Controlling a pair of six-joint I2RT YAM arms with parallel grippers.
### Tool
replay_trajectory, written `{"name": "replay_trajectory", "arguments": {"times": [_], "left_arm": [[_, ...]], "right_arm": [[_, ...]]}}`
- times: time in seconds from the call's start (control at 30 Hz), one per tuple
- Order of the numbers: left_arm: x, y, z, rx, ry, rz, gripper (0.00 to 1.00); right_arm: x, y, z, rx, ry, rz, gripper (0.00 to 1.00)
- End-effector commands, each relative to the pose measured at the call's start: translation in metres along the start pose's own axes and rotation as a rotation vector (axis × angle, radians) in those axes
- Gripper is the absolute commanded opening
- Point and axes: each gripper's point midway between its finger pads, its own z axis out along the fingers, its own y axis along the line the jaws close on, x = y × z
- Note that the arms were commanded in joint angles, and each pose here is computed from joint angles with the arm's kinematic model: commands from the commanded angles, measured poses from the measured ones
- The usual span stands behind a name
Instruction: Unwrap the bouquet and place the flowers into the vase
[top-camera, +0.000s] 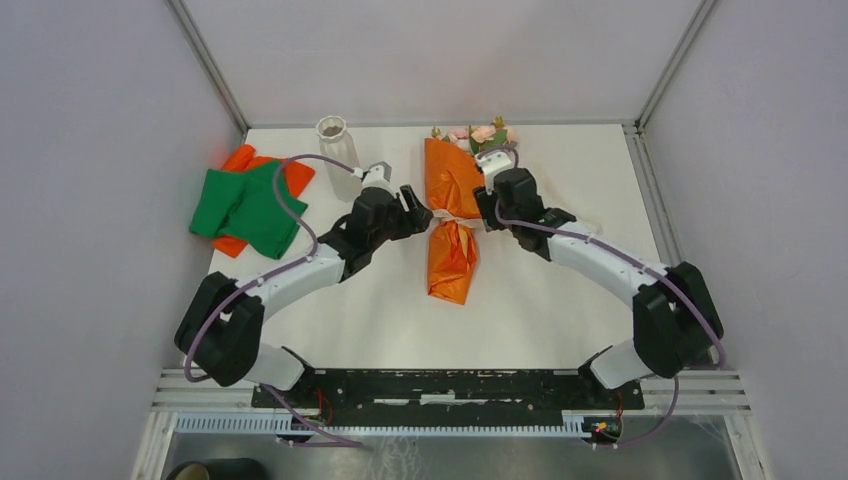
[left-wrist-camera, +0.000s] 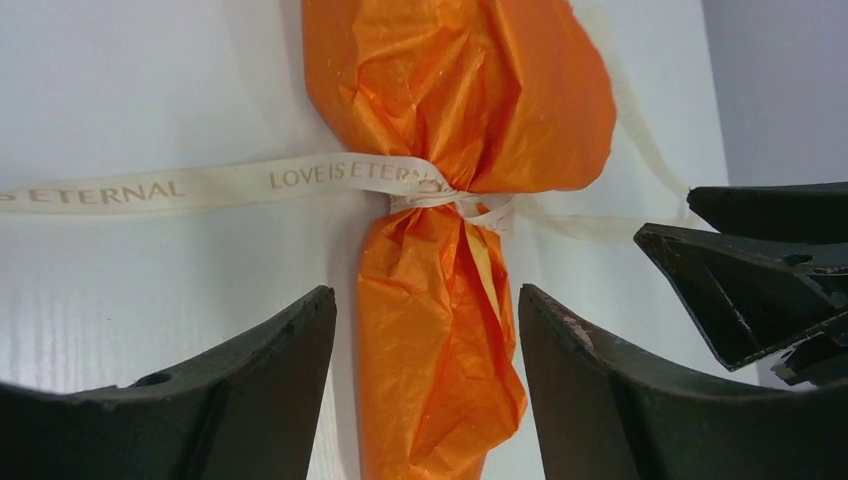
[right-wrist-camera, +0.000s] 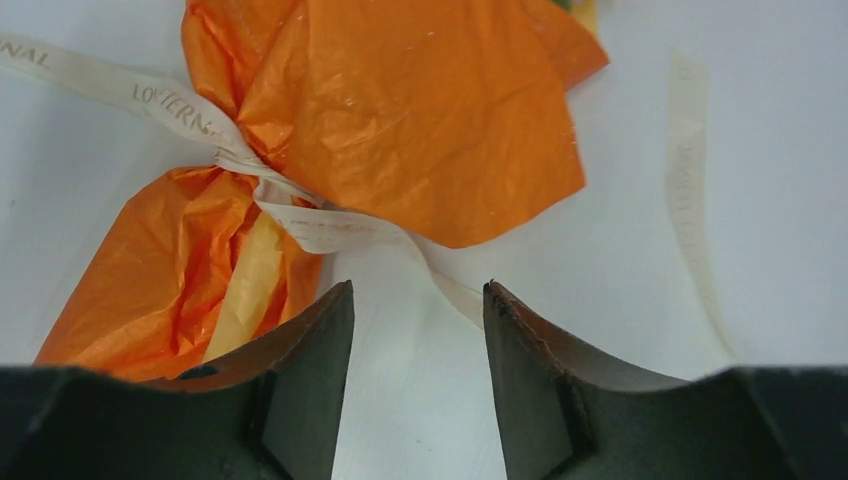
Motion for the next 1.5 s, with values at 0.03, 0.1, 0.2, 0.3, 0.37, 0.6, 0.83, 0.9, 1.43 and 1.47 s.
{"name": "replay_trajectory", "arguments": {"times": [0.03,0.1,0.2,0.3,0.37,0.6,0.83,0.9,1.43,1.47], "left_arm": [[0.004,-0.013,0.023,0.047,-0.024,0.008,0.72],[0.022,-0.007,0.025,0.044,0.005,-0.001,0.71],[0.043,-0.003,0.025,0.043,0.032,-0.005,0.69],[0.059,-0.001,0.028,0.032,0.059,0.0,0.68],[0.069,-0.002,0.03,0.035,0.078,0.0,0.67],[0.1,-0.013,0.038,0.058,0.139,0.009,0.52],[0.114,-0.007,0.042,0.038,0.172,0.017,0.49],[0.116,-0.004,0.043,0.027,0.177,0.021,0.48],[0.121,0.003,0.042,0.001,0.188,0.023,0.45],[0.122,0.003,0.043,0.001,0.19,0.021,0.45]], "right_arm": [[-0.032,0.037,0.023,-0.071,-0.067,-0.028,0.47],[-0.034,0.048,0.032,-0.105,-0.06,-0.027,0.39],[-0.036,0.063,0.046,-0.154,-0.051,-0.018,0.25],[-0.032,0.08,0.058,-0.203,-0.04,-0.019,0.2],[-0.028,0.085,0.066,-0.21,-0.026,-0.026,0.21],[-0.005,0.102,0.09,-0.246,0.034,-0.05,0.22],[0.02,0.1,0.106,-0.214,0.09,-0.084,0.26],[0.022,0.101,0.108,-0.218,0.09,-0.094,0.38],[0.029,0.099,0.111,-0.204,0.11,-0.094,0.0],[0.024,0.099,0.108,-0.208,0.099,-0.093,0.0]]}}
